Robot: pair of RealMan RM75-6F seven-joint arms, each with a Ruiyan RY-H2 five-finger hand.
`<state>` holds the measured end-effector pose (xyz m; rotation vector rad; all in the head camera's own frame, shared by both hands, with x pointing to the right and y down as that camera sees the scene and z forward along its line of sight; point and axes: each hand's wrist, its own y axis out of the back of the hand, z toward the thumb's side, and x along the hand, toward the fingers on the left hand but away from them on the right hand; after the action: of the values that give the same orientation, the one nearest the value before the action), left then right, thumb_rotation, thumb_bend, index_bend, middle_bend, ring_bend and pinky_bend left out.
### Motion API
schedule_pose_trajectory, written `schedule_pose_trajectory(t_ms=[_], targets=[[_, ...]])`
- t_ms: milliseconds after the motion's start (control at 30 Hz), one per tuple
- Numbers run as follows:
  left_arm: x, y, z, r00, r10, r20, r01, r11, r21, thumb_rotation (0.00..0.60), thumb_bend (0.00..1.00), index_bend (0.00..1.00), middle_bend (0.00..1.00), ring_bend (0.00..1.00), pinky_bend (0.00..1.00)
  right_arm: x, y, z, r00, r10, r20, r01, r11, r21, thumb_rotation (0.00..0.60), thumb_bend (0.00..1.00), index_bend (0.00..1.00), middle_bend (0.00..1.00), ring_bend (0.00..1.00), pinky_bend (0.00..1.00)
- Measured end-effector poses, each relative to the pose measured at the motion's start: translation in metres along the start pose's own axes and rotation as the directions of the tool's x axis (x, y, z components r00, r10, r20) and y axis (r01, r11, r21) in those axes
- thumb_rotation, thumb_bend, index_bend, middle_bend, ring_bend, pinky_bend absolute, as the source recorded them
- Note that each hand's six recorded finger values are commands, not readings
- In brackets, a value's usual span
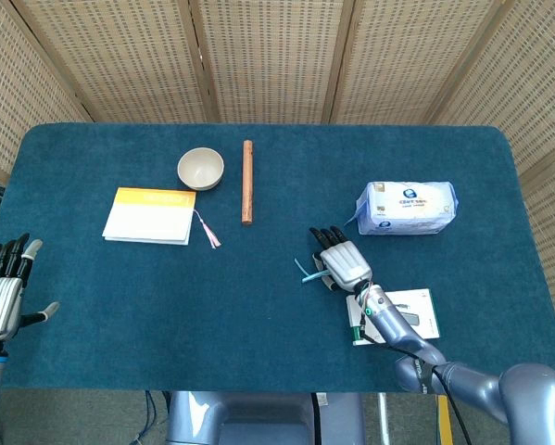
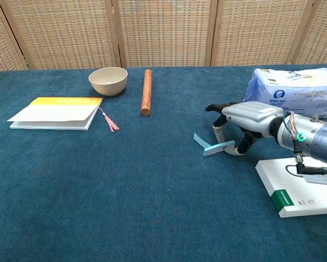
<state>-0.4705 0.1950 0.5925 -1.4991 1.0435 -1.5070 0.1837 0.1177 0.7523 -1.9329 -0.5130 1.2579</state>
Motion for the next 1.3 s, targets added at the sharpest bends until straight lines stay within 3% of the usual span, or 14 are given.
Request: schedule_pose_trajectory(t_ms=[433, 733, 833, 900, 967, 1067, 1167, 1300], targets=[[0.004, -0.001, 0.007, 1.000, -0.006, 0.028, 0.006, 1.000, 0.017, 0.600, 0.00, 0.00, 0.00, 0.00, 0.00, 0.004, 0.018, 0.004, 0.998, -0.055, -0.030, 0.055, 0.998, -0.007, 0.600, 0.44, 0.58, 0.00, 0.00, 0.02], [0.042, 0.002, 0.052, 0.984, -0.010, 0.178, -0.008, 0.995, 0.099, 0.600, 0.00, 0.00, 0.00, 0.03, 0.02, 0.003, 0.053, 0.027, 0.988, -0.119, -0.094, 0.121, 0.993, 0.015, 0.600, 0.44, 0.59, 0.00, 0.00, 0.02], [0.065, 0.003, 0.079, 0.967, -0.016, 0.256, -0.014, 0.993, 0.115, 0.600, 0.00, 0.00, 0.05, 0.13, 0.07, -0.003, 0.066, 0.037, 0.985, -0.138, -0.107, 0.143, 0.989, 0.043, 0.600, 0.44, 0.59, 0.00, 0.00, 0.02], [0.080, 0.003, 0.102, 0.949, -0.017, 0.315, -0.024, 0.992, 0.125, 0.600, 0.00, 0.00, 0.20, 0.26, 0.14, -0.008, 0.076, 0.045, 0.982, -0.149, -0.115, 0.157, 0.986, 0.063, 0.600, 0.44, 0.59, 0.00, 0.00, 0.02], [0.094, 0.000, 0.128, 0.926, -0.019, 0.378, -0.029, 0.992, 0.119, 0.600, 0.00, 0.00, 0.45, 0.51, 0.32, -0.013, 0.083, 0.052, 0.980, -0.157, -0.121, 0.167, 0.983, 0.080, 0.600, 0.44, 0.59, 0.00, 0.00, 0.02], [0.110, -0.005, 0.167, 0.885, -0.006, 0.466, -0.036, 0.996, 0.082, 0.600, 0.00, 0.04, 0.66, 0.73, 0.58, -0.018, 0.092, 0.065, 0.979, -0.165, -0.124, 0.178, 0.979, 0.104, 0.600, 0.45, 0.59, 0.00, 0.00, 0.02], [0.120, -0.009, 0.201, 0.843, 0.019, 0.537, -0.057, 0.997, 0.053, 0.600, 0.00, 0.14, 0.78, 0.83, 0.74, -0.023, 0.099, 0.076, 0.980, -0.163, -0.113, 0.176, 0.978, 0.114, 0.600, 0.45, 0.59, 0.00, 0.00, 0.03], [0.126, -0.016, 0.233, 0.806, 0.054, 0.590, -0.074, 0.997, 0.010, 0.600, 0.00, 0.21, 0.85, 0.89, 0.82, -0.027, 0.103, 0.090, 0.984, -0.153, -0.094, 0.163, 0.981, 0.106, 0.600, 0.46, 0.59, 0.00, 0.00, 0.03]])
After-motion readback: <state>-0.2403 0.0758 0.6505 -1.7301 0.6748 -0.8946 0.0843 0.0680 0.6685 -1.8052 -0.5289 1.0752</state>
